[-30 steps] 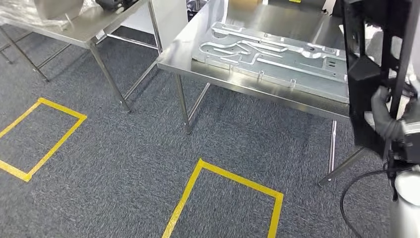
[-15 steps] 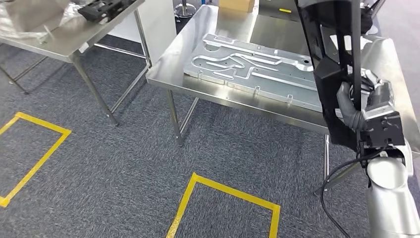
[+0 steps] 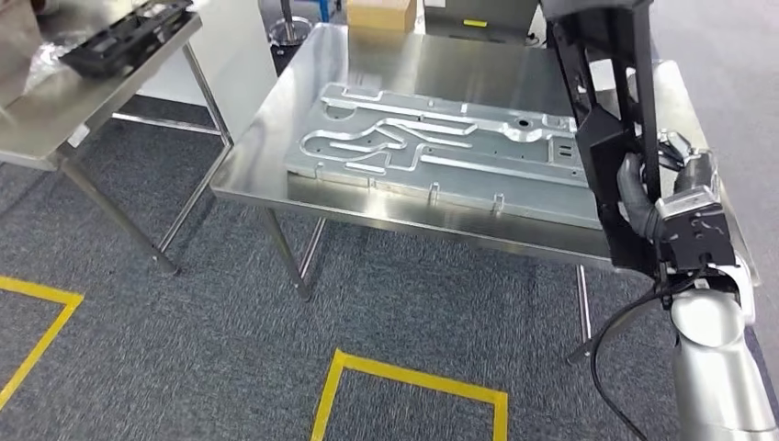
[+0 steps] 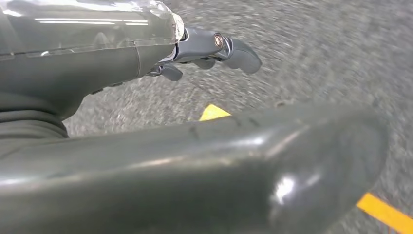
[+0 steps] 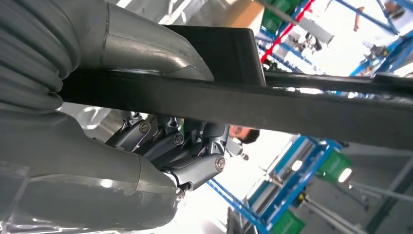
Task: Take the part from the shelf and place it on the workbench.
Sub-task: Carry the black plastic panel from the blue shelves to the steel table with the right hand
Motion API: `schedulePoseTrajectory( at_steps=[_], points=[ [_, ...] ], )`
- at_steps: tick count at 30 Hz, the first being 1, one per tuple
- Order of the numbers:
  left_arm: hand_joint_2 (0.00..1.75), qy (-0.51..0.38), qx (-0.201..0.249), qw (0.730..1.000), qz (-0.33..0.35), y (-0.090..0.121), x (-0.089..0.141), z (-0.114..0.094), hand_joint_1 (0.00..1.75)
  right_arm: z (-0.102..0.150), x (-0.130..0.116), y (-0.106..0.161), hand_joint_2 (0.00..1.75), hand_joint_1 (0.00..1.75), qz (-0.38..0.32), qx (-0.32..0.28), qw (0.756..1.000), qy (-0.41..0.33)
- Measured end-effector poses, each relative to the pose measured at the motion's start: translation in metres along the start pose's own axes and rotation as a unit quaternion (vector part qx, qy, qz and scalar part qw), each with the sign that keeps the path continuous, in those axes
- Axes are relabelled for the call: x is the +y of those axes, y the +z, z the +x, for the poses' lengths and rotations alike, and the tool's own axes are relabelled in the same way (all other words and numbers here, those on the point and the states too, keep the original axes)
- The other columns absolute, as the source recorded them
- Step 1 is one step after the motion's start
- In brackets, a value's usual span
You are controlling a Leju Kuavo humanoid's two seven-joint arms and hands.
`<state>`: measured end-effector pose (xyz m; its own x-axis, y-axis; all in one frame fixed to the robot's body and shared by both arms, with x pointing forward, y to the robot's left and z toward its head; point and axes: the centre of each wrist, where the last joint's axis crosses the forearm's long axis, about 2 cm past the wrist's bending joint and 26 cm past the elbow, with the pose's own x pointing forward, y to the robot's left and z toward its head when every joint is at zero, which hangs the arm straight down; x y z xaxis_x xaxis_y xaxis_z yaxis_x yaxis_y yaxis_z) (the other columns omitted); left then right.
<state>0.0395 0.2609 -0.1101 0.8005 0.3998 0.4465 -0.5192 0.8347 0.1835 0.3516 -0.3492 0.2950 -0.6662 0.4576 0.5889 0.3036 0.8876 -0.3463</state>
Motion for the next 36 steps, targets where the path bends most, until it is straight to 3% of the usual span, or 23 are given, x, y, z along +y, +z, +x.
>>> schedulePoseTrajectory(
  at_steps=[10,24,36],
  points=[
    [0.00,-0.009,0.008,1.000,-0.002,0.002,0.009,-0.010,0.00,-0.004,0.001,0.007,1.75,1.75,-0.004,0.017,1.000,0.012],
    [0.00,-0.009,-0.003,1.000,-0.010,0.000,0.007,-0.006,0.00,-0.010,-0.016,0.027,1.75,1.75,0.000,0.036,0.998,0.045],
    [0.00,-0.008,-0.016,1.000,-0.022,-0.002,0.004,0.001,0.00,-0.013,-0.016,0.037,1.75,1.75,0.010,0.049,0.996,0.067]
  ],
)
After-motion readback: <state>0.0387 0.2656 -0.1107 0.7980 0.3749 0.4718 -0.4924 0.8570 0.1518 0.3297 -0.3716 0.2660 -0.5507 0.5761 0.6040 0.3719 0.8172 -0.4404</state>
